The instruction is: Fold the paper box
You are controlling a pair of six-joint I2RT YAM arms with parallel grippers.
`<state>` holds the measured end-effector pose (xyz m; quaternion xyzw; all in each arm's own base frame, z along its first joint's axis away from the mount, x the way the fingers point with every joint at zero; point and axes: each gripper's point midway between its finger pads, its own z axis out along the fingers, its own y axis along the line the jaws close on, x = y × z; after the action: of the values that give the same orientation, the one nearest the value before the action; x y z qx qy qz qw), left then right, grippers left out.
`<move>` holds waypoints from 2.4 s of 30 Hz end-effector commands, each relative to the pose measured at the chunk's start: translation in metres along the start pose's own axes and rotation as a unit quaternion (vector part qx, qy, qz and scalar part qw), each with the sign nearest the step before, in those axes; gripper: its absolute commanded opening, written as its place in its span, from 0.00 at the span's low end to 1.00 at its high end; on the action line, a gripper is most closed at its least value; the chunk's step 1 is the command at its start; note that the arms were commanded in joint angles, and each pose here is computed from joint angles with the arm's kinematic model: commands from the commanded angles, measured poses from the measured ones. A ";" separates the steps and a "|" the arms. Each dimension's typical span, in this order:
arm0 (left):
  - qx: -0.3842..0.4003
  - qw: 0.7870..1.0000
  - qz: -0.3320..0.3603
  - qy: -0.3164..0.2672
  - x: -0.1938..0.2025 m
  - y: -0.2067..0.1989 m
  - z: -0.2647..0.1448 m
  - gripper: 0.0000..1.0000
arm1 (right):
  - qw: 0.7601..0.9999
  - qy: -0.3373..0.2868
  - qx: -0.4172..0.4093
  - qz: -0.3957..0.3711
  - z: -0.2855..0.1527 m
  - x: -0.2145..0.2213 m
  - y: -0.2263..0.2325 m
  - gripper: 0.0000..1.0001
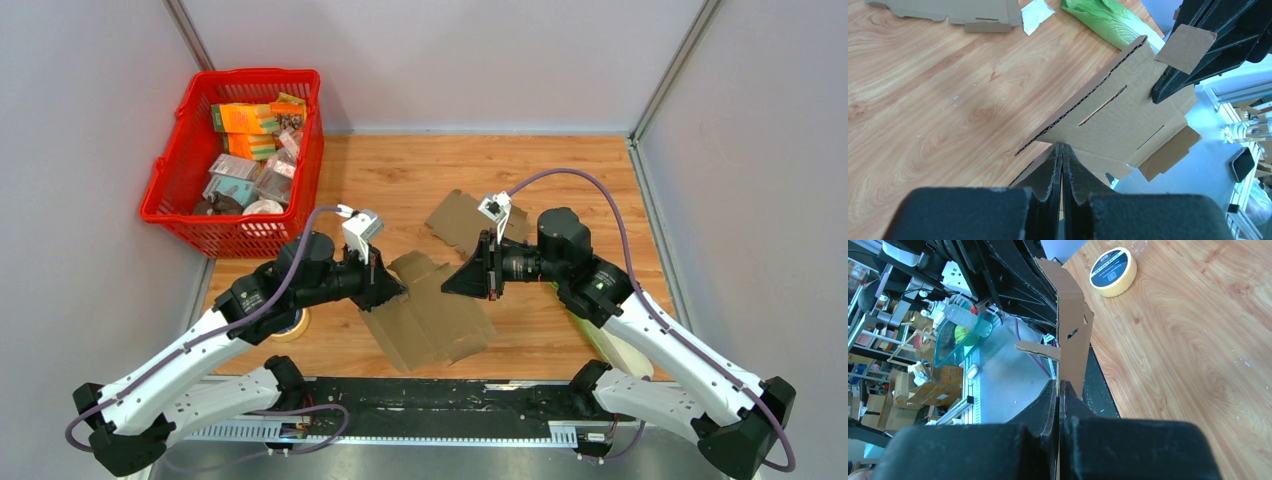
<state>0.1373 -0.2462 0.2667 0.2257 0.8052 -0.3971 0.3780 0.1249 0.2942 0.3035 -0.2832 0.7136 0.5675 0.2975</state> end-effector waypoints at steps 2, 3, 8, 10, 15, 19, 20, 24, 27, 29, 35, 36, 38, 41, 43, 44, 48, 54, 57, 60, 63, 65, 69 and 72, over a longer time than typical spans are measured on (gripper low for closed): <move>-0.002 1.000 0.012 -0.008 -0.005 0.002 -0.003 0.07 | 0.997 -0.036 -0.053 -0.053 -0.007 -0.020 0.030 0.00; 0.009 1.000 0.018 -0.011 -0.008 -0.003 -0.007 0.08 | 0.998 -0.030 -0.027 -0.049 -0.007 -0.015 0.020 0.00; 0.103 0.991 0.054 -0.066 -0.042 -0.050 -0.043 0.27 | 0.998 0.000 0.025 -0.063 -0.008 -0.003 -0.004 0.00; 0.103 0.990 0.063 -0.072 -0.055 -0.057 -0.051 0.35 | 0.998 0.008 0.016 -0.066 -0.007 -0.001 -0.002 0.00; 0.046 0.990 0.089 -0.102 -0.072 -0.043 -0.071 0.45 | 0.993 0.040 -0.044 -0.098 -0.009 0.008 0.016 0.00; 0.062 0.994 0.056 -0.068 -0.072 -0.033 -0.054 0.41 | 0.984 0.064 -0.113 -0.119 -0.016 0.016 0.039 0.00; 0.112 0.991 0.059 -0.053 -0.069 -0.048 -0.050 0.41 | 0.983 0.068 -0.121 -0.121 -0.017 0.017 0.041 0.00; 0.214 0.975 0.052 -0.018 -0.059 -0.073 -0.034 0.41 | 0.980 0.065 -0.131 -0.136 -0.016 0.011 0.046 0.00; 0.261 0.963 0.055 -0.027 -0.054 -0.085 -0.037 0.42 | 0.982 0.063 -0.116 -0.137 -0.013 0.006 0.041 0.00; 0.263 0.963 0.054 -0.026 -0.051 -0.084 -0.039 0.42 | 0.983 0.062 -0.105 -0.139 -0.011 0.004 0.037 0.00; 0.217 0.973 0.052 -0.055 -0.047 -0.069 -0.041 0.52 | 0.984 0.083 -0.076 -0.137 -0.007 0.010 0.022 0.00; 0.213 0.974 0.053 -0.059 -0.047 -0.068 -0.043 0.55 | 0.984 0.086 -0.076 -0.136 -0.006 0.010 0.020 0.00; 0.198 0.977 0.053 -0.056 -0.043 -0.062 -0.041 0.57 | 0.984 0.093 -0.075 -0.131 -0.006 0.013 0.019 0.00; 0.170 0.982 0.071 -0.039 -0.036 -0.056 -0.039 0.63 | 0.984 0.097 -0.080 -0.128 -0.006 0.014 0.020 0.00; 0.164 0.981 0.103 -0.023 -0.033 -0.060 -0.037 0.65 | 0.984 0.099 -0.083 -0.127 -0.006 0.014 0.021 0.00; 0.137 0.985 0.105 -0.013 -0.029 -0.052 -0.034 0.65 | 0.984 0.100 -0.082 -0.126 -0.006 0.014 0.021 0.00; 0.100 0.986 0.136 0.014 -0.026 -0.046 -0.026 0.65 | 0.984 0.100 -0.076 -0.126 -0.006 0.012 0.020 0.00; 0.063 0.987 0.144 0.018 -0.027 -0.038 -0.024 0.52 | 0.985 0.099 -0.062 -0.125 -0.005 0.011 0.016 0.00; 0.059 0.988 0.141 0.025 -0.023 -0.036 -0.020 0.43 | 0.985 0.099 -0.062 -0.125 -0.005 0.010 0.016 0.00; 0.057 0.988 0.142 0.028 -0.022 -0.034 -0.019 0.25 | 0.986 0.099 -0.055 -0.126 -0.005 0.010 0.013 0.00; 0.043 0.989 0.143 0.021 -0.022 -0.029 -0.022 0.05 | 0.986 0.098 -0.043 -0.126 -0.005 0.010 0.009 0.03; 0.038 0.989 0.141 0.015 -0.021 -0.026 -0.022 0.03 | 0.987 0.093 -0.016 -0.127 -0.004 0.008 0.000 0.23; 0.035 0.991 0.130 0.001 -0.015 -0.021 -0.019 0.00 | 0.988 0.068 0.101 -0.095 -0.004 -0.003 -0.037 0.72; 0.029 0.992 0.120 -0.022 -0.010 -0.013 -0.012 0.00 | 0.976 0.041 0.209 -0.043 -0.015 -0.012 -0.064 0.92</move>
<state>0.1204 -0.2422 0.2891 0.3492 0.7610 -0.3694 0.4031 0.1377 0.2838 0.2714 -0.3714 0.7503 0.4640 0.2896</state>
